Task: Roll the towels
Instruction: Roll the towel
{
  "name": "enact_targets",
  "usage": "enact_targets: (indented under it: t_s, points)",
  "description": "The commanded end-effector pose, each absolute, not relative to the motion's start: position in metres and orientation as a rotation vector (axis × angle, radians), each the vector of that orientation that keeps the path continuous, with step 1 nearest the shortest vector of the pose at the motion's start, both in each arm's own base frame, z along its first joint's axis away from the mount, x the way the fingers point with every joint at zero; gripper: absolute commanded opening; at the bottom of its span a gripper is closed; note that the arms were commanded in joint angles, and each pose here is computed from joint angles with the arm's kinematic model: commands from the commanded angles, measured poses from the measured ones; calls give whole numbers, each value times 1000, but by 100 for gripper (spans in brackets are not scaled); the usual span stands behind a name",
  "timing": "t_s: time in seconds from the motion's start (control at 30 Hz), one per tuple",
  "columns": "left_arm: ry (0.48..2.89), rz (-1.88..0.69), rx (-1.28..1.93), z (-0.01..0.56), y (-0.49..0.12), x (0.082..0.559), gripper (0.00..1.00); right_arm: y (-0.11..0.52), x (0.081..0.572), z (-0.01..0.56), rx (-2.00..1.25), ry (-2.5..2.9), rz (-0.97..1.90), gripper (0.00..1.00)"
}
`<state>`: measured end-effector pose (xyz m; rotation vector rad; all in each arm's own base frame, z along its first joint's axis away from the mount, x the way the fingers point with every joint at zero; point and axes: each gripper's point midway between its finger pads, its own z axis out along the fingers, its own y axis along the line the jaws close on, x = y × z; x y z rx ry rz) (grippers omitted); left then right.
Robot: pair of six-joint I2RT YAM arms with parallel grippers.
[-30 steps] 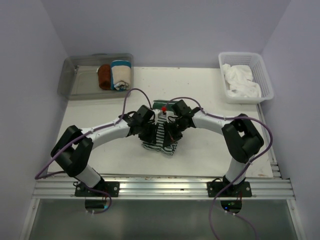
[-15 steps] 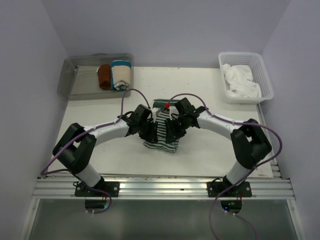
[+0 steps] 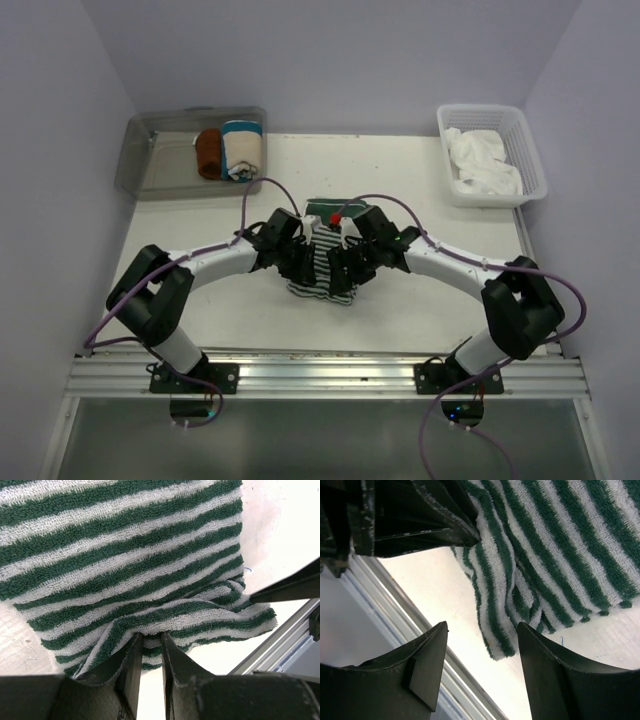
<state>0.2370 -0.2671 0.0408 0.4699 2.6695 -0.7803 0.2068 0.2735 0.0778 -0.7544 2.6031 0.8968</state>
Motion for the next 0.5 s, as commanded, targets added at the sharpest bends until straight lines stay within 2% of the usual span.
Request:
enact_targets:
  t_s: [0.0,0.13,0.23,0.3,0.33,0.37,0.43,0.47]
  points:
    - [2670,-788,476,32,-266,236,25,281,217,71,-793,2554,821,62]
    - [2671,-796,477,30,-266,235,25,291,214,62,-831,2552,791,62]
    - [2666,-801,480,32,-266,235,25,289,215,51,-819,2576,762,55]
    - [2664,-801,481,33,-265,235,25,289,216,50,-811,2575,753,40]
    - [2661,-801,489,33,-265,236,25,288,217,52,-809,2566,745,27]
    - [2665,-796,488,33,-264,236,25,287,218,53,-802,2560,738,21]
    - [2667,-793,494,33,-262,235,25,285,221,57,-791,2546,723,16]
    - [2675,-786,495,31,-261,234,25,283,224,61,-777,2536,697,18]
